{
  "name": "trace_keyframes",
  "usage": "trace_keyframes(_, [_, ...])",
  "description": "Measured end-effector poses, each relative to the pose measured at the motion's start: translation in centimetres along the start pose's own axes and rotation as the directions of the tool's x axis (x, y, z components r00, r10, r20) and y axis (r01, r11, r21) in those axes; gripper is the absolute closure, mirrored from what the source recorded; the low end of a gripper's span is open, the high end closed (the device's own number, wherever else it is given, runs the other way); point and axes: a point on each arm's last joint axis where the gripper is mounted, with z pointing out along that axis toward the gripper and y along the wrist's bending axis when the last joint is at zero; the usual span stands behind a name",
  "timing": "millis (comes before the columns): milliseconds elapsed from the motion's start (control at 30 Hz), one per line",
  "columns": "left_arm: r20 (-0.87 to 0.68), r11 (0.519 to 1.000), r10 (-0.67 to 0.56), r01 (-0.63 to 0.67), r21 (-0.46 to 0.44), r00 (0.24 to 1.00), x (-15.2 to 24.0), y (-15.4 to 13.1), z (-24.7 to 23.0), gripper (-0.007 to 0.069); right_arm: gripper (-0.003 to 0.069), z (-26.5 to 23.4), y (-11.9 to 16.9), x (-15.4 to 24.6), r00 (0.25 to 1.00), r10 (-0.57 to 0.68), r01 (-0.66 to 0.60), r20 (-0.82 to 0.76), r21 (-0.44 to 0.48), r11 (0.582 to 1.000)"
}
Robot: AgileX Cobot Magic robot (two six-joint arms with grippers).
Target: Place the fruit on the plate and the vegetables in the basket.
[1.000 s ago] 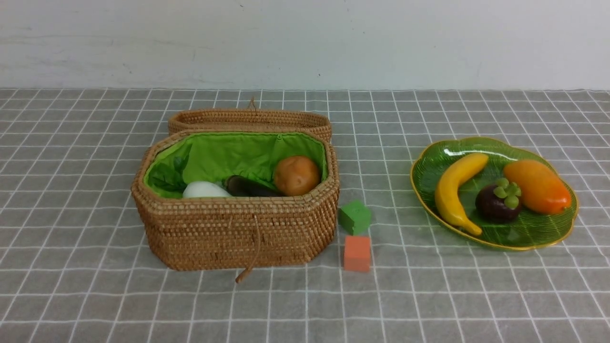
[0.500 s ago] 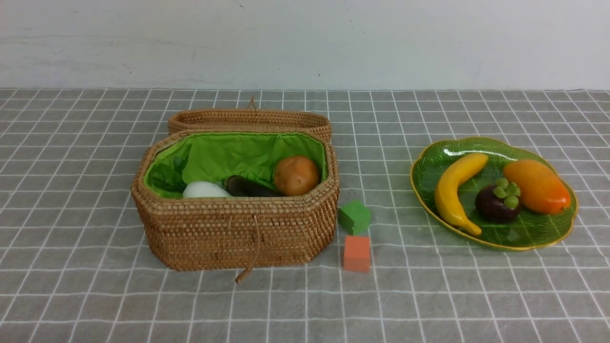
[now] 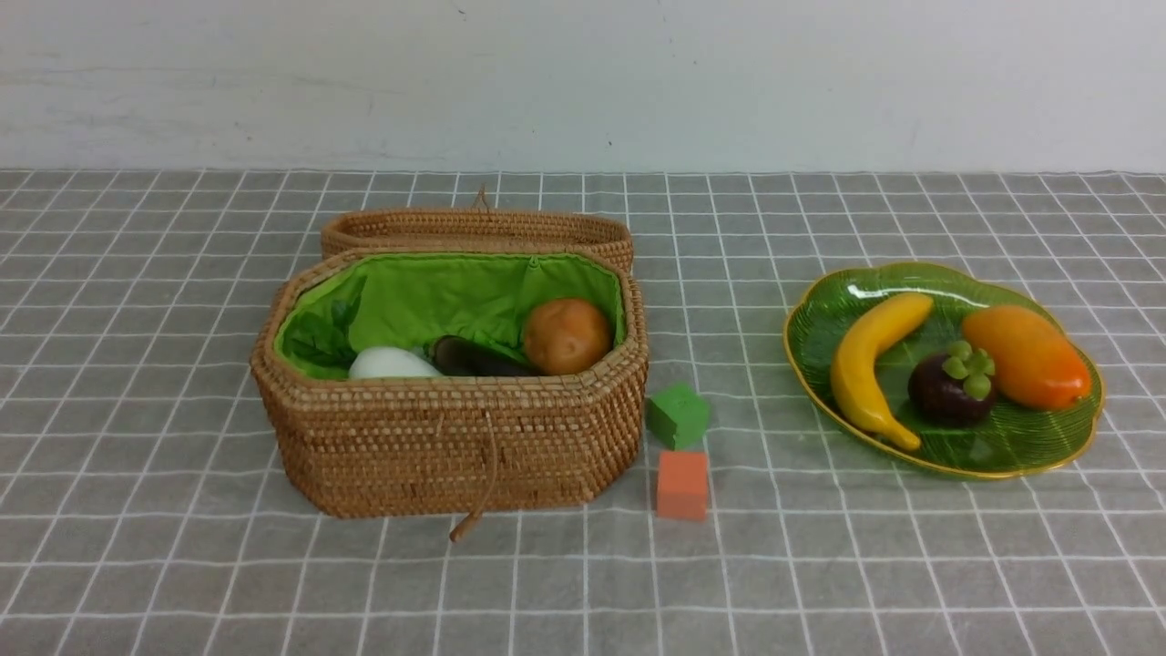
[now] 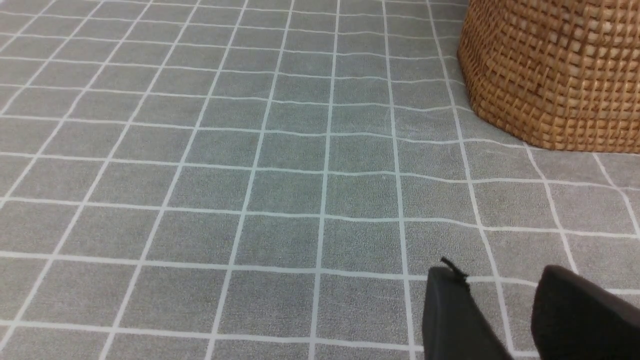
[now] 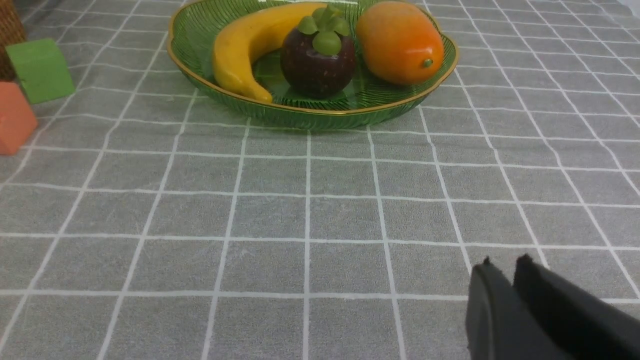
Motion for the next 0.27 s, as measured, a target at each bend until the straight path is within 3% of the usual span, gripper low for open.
trace_keyframes(267, [0.000, 1.000, 0.000, 0.000, 0.000, 1.000, 0.00, 0.00, 0.00, 0.0386, 0.0573, 0.00, 0.00, 0.00, 1.000, 0.000, 0.000, 0.000, 0.000, 1.000])
